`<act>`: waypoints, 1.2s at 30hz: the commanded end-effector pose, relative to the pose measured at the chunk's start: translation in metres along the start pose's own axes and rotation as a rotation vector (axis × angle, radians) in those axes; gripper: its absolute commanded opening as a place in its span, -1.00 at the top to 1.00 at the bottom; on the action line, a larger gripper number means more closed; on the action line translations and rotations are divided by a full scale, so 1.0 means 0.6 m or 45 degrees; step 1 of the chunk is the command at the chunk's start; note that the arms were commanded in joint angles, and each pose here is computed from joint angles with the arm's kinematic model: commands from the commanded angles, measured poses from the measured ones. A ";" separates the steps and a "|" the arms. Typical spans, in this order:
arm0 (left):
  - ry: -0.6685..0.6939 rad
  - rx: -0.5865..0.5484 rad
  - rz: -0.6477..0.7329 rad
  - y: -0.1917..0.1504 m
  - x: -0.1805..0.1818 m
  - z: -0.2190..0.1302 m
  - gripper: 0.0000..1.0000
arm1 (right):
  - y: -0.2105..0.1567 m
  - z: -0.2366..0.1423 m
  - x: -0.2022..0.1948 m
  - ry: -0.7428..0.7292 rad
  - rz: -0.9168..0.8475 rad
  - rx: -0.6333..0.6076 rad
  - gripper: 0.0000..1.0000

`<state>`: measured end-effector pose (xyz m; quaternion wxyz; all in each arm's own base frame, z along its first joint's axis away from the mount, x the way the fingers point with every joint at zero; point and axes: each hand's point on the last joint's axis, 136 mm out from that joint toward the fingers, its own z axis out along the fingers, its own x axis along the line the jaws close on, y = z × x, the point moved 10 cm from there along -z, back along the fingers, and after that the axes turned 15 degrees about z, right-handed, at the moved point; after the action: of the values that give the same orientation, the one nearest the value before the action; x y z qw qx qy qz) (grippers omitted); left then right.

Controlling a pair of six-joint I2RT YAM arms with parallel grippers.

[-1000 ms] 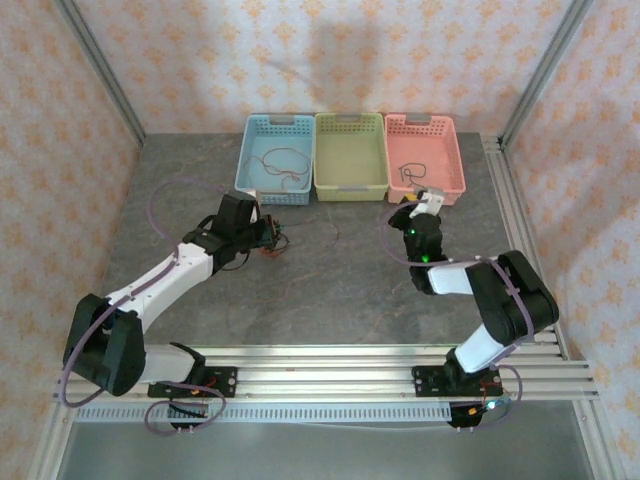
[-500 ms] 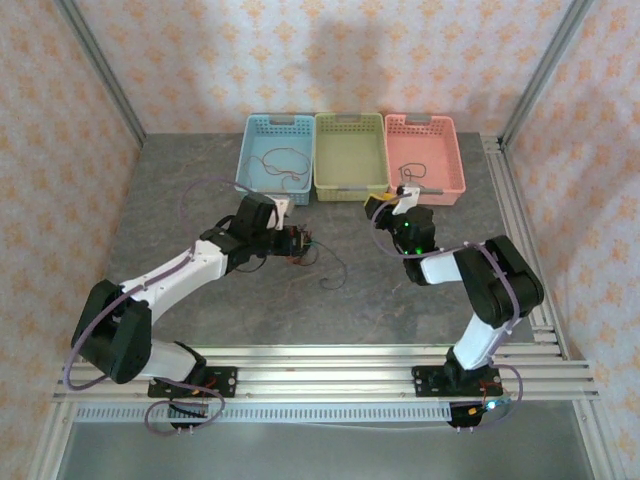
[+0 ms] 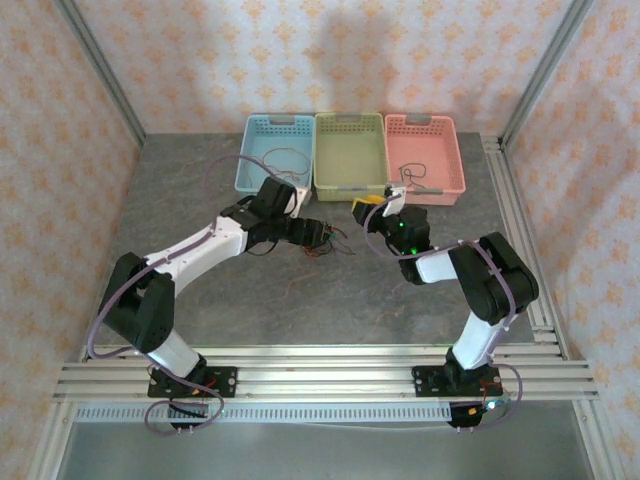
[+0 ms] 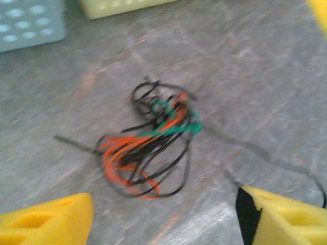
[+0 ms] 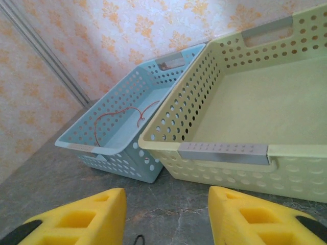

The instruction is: Untangle the cables

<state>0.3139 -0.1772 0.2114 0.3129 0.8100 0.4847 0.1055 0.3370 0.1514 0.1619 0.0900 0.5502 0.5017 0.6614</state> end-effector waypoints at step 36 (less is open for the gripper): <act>0.035 0.445 0.063 0.047 0.011 0.151 0.00 | 0.014 0.009 0.022 0.009 -0.075 -0.007 0.11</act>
<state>0.3810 -0.2156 0.1536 0.1727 0.8531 0.4904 0.0436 0.3368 0.1567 0.1577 0.0931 0.5526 0.5229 0.6422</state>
